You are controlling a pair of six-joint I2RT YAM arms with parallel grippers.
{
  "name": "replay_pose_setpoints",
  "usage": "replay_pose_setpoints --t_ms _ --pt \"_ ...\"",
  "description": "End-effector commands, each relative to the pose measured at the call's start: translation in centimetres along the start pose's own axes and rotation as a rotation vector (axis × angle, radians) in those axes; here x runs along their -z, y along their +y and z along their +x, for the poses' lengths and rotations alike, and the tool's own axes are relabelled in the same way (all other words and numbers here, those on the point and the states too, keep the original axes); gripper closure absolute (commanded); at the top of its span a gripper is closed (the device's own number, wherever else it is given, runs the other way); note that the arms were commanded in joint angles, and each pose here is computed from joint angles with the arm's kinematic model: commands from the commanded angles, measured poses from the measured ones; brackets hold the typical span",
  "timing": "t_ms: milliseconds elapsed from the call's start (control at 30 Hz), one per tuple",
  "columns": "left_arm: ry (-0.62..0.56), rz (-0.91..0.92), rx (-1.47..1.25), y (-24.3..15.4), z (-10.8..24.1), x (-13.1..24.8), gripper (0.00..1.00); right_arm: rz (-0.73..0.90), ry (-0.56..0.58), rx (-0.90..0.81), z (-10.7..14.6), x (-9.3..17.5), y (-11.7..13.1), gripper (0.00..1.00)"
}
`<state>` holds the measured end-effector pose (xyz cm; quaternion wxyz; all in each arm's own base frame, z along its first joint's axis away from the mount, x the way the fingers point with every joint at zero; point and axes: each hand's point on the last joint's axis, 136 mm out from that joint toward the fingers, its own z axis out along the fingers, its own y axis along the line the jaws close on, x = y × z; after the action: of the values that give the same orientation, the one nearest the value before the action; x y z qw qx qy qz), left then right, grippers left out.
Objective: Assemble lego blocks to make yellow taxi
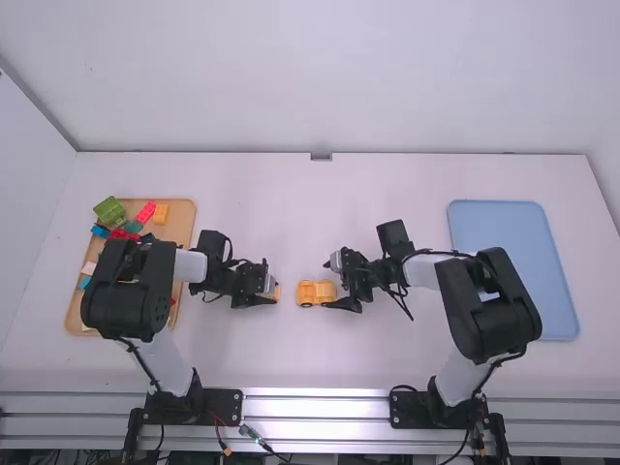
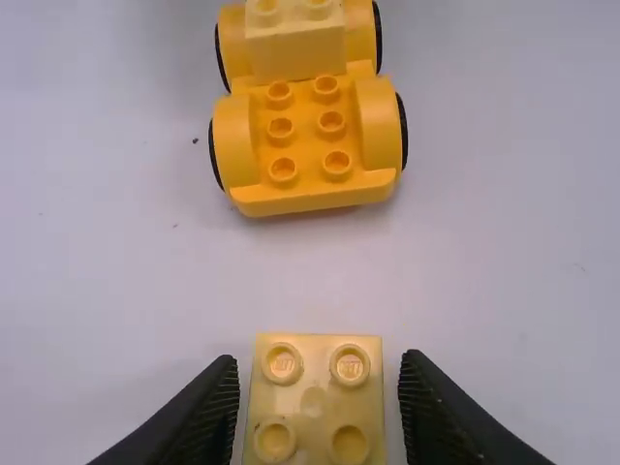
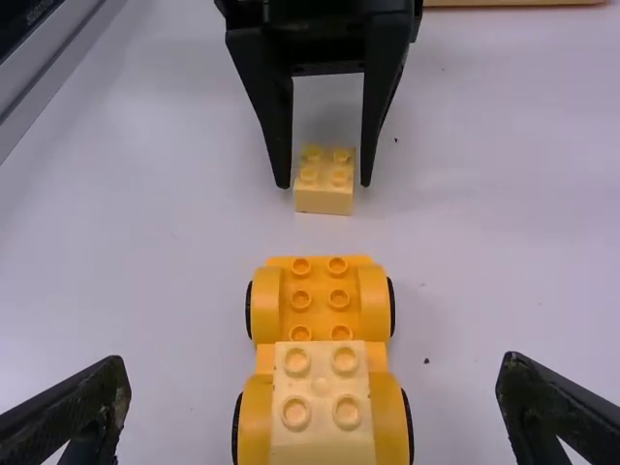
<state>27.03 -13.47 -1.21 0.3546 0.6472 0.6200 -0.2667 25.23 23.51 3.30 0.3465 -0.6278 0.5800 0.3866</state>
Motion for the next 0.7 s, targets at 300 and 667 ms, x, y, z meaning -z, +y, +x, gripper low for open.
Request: replay_pose_setpoints --t_ms 300,667 --pt "-0.066 0.004 0.012 -0.37 -0.68 0.28 0.57 -0.016 -0.017 -0.013 -0.01 -0.08 0.44 0.01" --pt "-0.075 0.042 0.066 -0.10 0.18 -0.14 0.53 -0.023 -0.035 -0.012 -0.30 -0.07 0.57 0.01"
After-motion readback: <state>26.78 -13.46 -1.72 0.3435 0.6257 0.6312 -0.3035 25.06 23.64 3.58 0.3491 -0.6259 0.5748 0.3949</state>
